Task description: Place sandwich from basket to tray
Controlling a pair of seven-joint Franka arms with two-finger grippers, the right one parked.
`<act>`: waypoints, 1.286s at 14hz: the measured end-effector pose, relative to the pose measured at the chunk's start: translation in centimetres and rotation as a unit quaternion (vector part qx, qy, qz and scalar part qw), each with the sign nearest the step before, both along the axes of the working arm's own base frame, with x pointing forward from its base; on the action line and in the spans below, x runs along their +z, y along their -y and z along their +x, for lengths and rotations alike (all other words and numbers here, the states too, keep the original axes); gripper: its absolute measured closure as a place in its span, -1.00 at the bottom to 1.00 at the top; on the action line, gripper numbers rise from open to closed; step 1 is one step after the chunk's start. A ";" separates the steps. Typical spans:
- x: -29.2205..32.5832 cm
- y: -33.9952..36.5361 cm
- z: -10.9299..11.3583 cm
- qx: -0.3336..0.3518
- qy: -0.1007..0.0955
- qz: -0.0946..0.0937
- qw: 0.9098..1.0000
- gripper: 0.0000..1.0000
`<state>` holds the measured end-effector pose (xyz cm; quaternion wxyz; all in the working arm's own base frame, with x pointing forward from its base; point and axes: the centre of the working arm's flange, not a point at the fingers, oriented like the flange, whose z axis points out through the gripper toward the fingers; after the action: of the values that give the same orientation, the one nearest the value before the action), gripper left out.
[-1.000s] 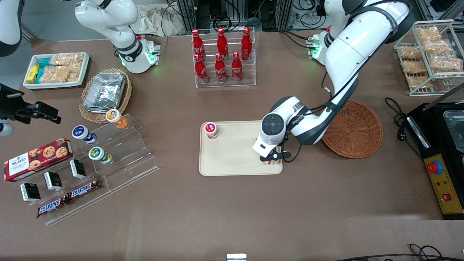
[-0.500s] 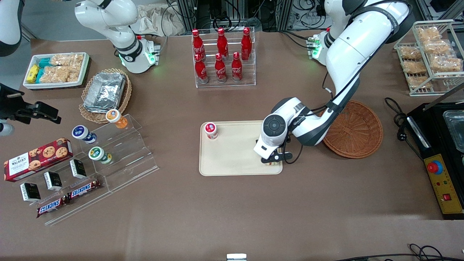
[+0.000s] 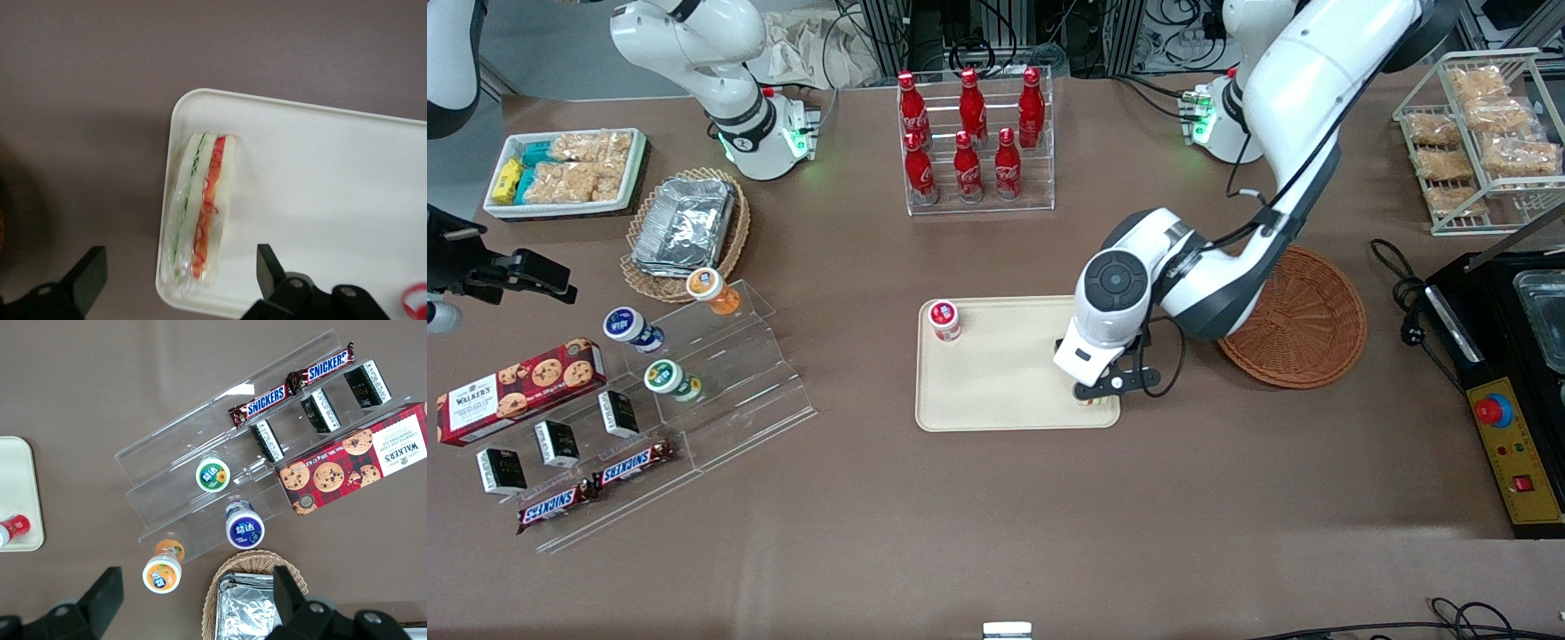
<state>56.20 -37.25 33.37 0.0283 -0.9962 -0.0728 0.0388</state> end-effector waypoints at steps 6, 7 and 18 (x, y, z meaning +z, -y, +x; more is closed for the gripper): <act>7.0 -3.7 0.6 -0.052 0.004 0.020 0.998 -0.99; 7.6 -4.8 0.9 -0.061 0.003 0.027 0.998 -0.99; 18.8 -22.3 2.1 -0.116 -0.018 0.011 0.993 -1.00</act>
<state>58.26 -14.94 52.12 0.0452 -0.9967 0.0434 0.0524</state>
